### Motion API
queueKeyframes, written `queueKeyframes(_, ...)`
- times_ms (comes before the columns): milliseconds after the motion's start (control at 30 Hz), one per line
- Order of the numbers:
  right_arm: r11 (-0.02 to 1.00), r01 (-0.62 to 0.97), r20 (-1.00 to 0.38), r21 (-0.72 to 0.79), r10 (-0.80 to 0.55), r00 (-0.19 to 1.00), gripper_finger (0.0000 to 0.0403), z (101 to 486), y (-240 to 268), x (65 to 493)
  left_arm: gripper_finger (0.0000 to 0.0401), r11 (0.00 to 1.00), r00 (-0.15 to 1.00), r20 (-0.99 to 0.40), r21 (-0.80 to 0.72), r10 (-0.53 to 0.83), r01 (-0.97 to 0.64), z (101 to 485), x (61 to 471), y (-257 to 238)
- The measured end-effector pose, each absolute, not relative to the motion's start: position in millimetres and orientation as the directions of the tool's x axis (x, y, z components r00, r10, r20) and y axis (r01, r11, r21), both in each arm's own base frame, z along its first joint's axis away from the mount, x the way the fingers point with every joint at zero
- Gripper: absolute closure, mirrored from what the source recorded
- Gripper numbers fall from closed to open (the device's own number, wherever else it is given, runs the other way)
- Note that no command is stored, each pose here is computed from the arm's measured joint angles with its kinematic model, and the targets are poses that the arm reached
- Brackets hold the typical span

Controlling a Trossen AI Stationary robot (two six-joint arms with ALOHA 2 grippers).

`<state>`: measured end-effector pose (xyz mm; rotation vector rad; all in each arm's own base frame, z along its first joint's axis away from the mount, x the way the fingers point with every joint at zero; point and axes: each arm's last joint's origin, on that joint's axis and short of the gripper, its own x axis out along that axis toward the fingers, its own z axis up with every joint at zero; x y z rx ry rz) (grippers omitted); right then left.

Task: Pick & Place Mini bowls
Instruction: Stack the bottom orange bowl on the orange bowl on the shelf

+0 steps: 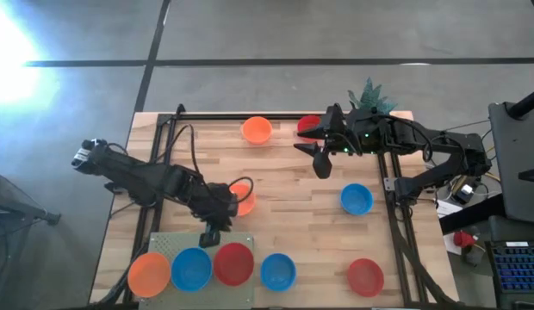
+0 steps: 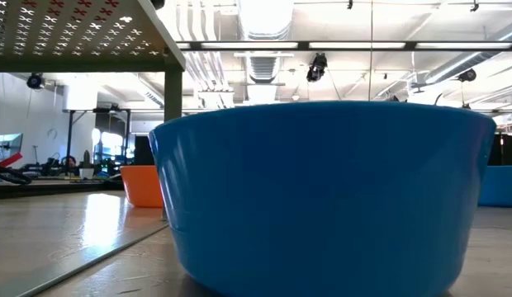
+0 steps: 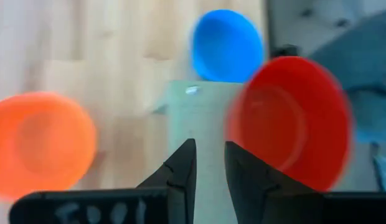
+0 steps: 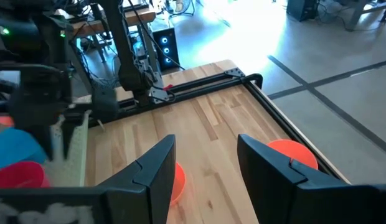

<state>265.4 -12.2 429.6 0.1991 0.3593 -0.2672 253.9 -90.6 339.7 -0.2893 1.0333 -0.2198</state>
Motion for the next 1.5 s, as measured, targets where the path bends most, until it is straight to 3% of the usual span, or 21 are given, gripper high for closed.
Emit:
queueKeyframes(267,0.951,0.235,-0.375,0.201,-0.147,0.915,0.0236,429.8,-9.9,265.4,0.0326,0.916,0.463,-0.886,-0.178,0.01,-0.36,328.0,255.3,-64.4)
queueKeyframes(633,0.957,0.211,-0.376,0.199,-0.124,0.918,0.0236,429.7,-9.4,265.5,0.0326,0.582,0.275,-0.947,-0.133,0.163,-0.802,281.1,254.8,-15.3)
queueKeyframes(967,0.957,0.21,-0.376,0.201,-0.123,0.918,0.0236,429.7,-9.3,265.5,0.0326,0.473,0.268,-0.946,-0.155,0.182,-0.867,239.0,254.2,12.0)
queueKeyframes(1500,0.956,0.214,-0.376,0.202,-0.126,0.918,0.0236,429.8,-9.4,265.5,0.0326,0.508,0.305,-0.934,-0.176,0.184,-0.843,207.9,252.9,15.2)
